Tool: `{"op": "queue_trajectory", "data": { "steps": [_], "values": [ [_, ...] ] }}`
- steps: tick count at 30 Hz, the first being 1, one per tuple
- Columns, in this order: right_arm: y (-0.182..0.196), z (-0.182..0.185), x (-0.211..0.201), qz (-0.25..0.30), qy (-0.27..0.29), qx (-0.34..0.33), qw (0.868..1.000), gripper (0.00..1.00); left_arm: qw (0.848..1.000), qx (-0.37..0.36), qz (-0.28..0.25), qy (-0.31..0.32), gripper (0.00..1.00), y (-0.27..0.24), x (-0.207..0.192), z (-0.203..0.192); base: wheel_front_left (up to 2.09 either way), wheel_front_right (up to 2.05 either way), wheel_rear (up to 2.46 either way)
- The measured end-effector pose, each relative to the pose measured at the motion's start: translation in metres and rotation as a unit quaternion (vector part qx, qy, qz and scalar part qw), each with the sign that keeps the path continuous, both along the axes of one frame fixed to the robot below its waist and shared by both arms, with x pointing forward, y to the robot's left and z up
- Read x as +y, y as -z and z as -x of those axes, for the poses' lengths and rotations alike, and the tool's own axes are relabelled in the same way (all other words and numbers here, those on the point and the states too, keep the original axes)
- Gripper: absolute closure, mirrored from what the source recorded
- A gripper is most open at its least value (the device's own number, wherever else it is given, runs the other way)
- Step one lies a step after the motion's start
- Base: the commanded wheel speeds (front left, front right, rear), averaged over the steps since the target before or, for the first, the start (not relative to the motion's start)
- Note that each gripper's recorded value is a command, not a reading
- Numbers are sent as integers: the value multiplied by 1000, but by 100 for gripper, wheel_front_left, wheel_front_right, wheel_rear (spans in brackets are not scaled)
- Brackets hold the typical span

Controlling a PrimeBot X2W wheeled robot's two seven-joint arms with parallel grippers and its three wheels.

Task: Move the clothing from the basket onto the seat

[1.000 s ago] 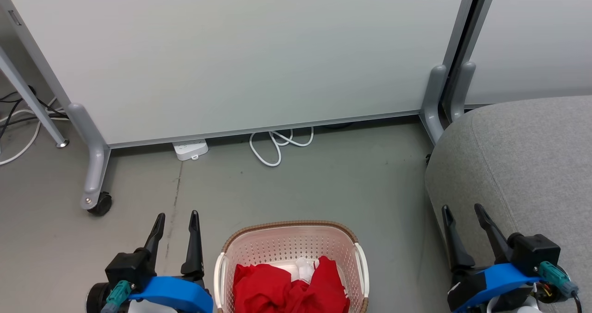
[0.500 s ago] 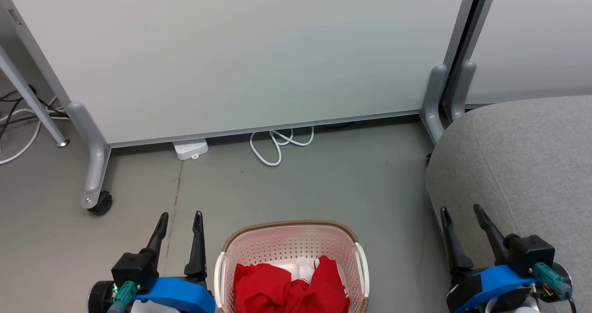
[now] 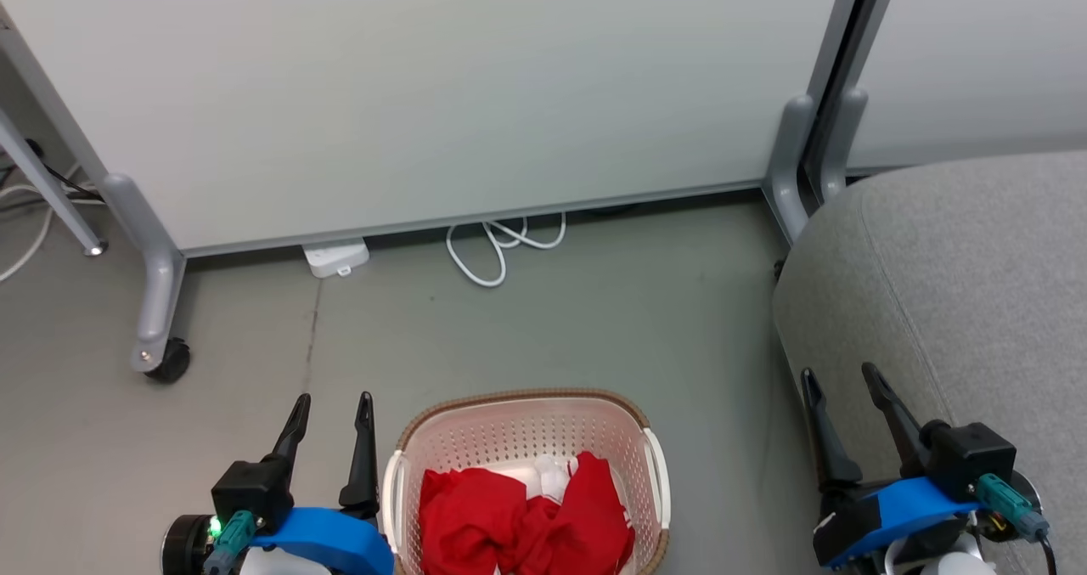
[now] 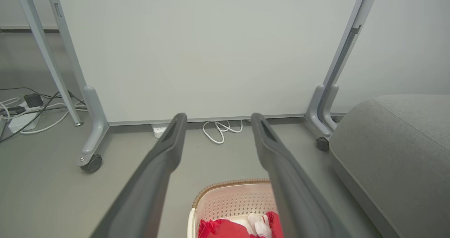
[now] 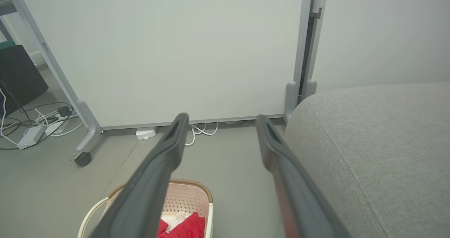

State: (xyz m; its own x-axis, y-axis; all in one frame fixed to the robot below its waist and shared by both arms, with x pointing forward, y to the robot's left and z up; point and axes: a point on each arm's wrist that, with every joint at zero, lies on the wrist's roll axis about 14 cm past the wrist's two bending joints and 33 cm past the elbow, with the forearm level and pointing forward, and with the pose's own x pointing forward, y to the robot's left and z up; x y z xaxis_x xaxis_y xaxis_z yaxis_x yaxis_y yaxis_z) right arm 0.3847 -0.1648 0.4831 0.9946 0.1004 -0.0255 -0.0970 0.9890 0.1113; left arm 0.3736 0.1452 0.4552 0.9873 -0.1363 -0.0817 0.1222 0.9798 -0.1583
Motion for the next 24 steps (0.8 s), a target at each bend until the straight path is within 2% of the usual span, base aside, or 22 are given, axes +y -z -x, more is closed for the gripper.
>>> {"op": "queue_trajectory", "data": {
  "steps": [8,13,19,24],
  "values": [
    [7,-19,-2,-5,3,3,1000,0,996,61,-37,57,0,41,-18,-20,0,0,0],
    [25,-37,-4,-11,6,20,1000,0,986,119,-65,97,0,82,-25,-41,0,0,0],
    [59,-63,-11,-15,13,50,999,0,964,202,-88,150,0,148,-41,-61,0,0,0],
    [88,-74,-16,-19,19,79,997,0,936,263,-108,208,0,201,-63,-60,0,0,0]
  ]
}}
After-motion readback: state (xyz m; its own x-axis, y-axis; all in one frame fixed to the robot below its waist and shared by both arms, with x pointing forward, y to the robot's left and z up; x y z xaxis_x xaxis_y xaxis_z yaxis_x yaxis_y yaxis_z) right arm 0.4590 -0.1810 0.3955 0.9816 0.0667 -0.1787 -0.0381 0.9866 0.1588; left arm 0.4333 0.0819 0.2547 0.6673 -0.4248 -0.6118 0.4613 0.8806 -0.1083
